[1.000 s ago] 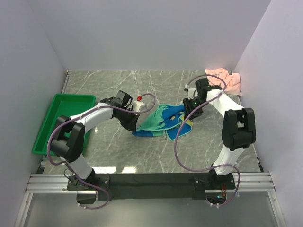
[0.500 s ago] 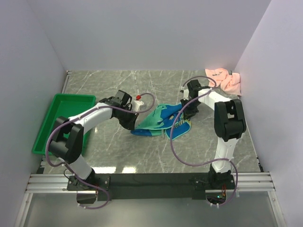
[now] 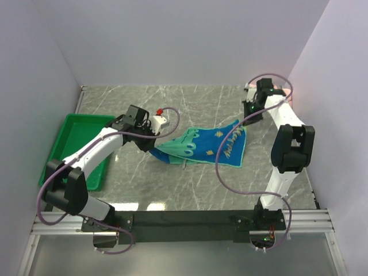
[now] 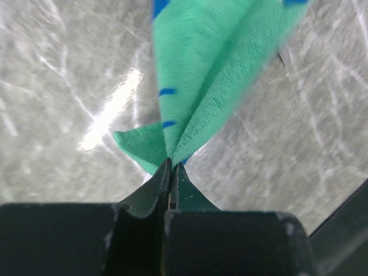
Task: Roll the towels
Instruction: Flatten the towel
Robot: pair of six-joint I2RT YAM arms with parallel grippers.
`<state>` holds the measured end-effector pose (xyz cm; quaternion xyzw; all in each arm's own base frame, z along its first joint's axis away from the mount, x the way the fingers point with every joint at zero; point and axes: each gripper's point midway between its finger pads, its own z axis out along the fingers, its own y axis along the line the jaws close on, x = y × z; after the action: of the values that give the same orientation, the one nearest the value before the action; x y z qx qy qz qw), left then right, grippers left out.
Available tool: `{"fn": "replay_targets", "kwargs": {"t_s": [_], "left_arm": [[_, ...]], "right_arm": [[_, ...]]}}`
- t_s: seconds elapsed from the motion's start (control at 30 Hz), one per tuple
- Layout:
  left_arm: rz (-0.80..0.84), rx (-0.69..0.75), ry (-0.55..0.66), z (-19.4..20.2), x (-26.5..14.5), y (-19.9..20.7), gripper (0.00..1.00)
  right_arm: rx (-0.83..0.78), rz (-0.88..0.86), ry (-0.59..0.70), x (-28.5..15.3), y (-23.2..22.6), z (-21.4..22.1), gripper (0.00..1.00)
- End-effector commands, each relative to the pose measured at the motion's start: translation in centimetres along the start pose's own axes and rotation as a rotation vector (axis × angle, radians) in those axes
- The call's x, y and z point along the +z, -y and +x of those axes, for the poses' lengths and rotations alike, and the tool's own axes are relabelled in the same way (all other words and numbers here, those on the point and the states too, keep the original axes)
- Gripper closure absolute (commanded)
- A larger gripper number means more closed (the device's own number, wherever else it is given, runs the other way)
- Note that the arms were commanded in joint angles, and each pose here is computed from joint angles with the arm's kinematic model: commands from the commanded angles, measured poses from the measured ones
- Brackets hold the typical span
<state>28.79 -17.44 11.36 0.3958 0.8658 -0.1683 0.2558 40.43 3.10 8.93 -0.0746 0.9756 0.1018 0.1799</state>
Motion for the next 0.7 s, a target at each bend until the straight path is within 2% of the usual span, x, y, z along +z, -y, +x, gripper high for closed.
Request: {"fn": "replay_targets", "kwargs": {"t_s": [0.0, 0.03, 0.07, 0.1, 0.17, 0.2, 0.37, 0.4, 0.5, 0.57, 0.67], "left_arm": [[-0.04, 0.108, -0.02, 1.0, -0.9, -0.5, 0.99], [-0.036, 0.108, -0.034, 1.5, -0.6, -0.5, 0.99], [-0.035, 0.104, -0.046, 1.8, -0.3, -0.6, 0.99], [-0.031, 0.099, -0.052, 1.9, -0.1, -0.6, 0.99], [-0.02, 0.061, -0.064, 1.6, 0.6, -0.7, 1.0], [-0.022, 0.049, -0.055, 0.9, 0.6, -0.9, 0.99], [0.003, -0.097, -0.038, -0.5, 1.9, -2.1, 0.99], [0.007, -0.112, -0.018, -1.5, 1.9, -2.5, 1.0], [0.05, -0.189, -0.01, -2.4, 2.5, -3.3, 0.99], [0.075, -0.24, -0.027, -2.2, 3.1, -3.9, 0.99], [0.082, -0.265, -0.038, -2.7, 3.4, -5.1, 0.99]], "right_arm": [[-0.04, -0.04, 0.036, -1.8, -0.2, -2.5, 1.0], [-0.034, -0.046, 0.002, -0.6, -0.3, -2.3, 0.96], [-0.035, -0.049, -0.015, -0.7, -0.6, -2.5, 0.84], [-0.035, -0.054, -0.034, -0.4, -0.7, -2.2, 0.64], [-0.038, -0.056, -0.046, -0.3, -0.8, -1.4, 0.48], [-0.055, -0.048, -0.016, -1.7, -0.9, -1.4, 0.38], [-0.104, 0.009, -0.024, -3.4, 0.4, 2.9, 0.37], [-0.131, 0.001, 0.009, -4.7, -0.2, 3.1, 0.38], [-0.222, -0.048, 0.038, -5.3, -2.2, 4.9, 0.44], [-0.33, -0.037, 0.022, -4.0, -3.9, 6.2, 0.51], [-0.434, -0.003, 0.006, -2.2, -5.1, 7.2, 0.55]]}}
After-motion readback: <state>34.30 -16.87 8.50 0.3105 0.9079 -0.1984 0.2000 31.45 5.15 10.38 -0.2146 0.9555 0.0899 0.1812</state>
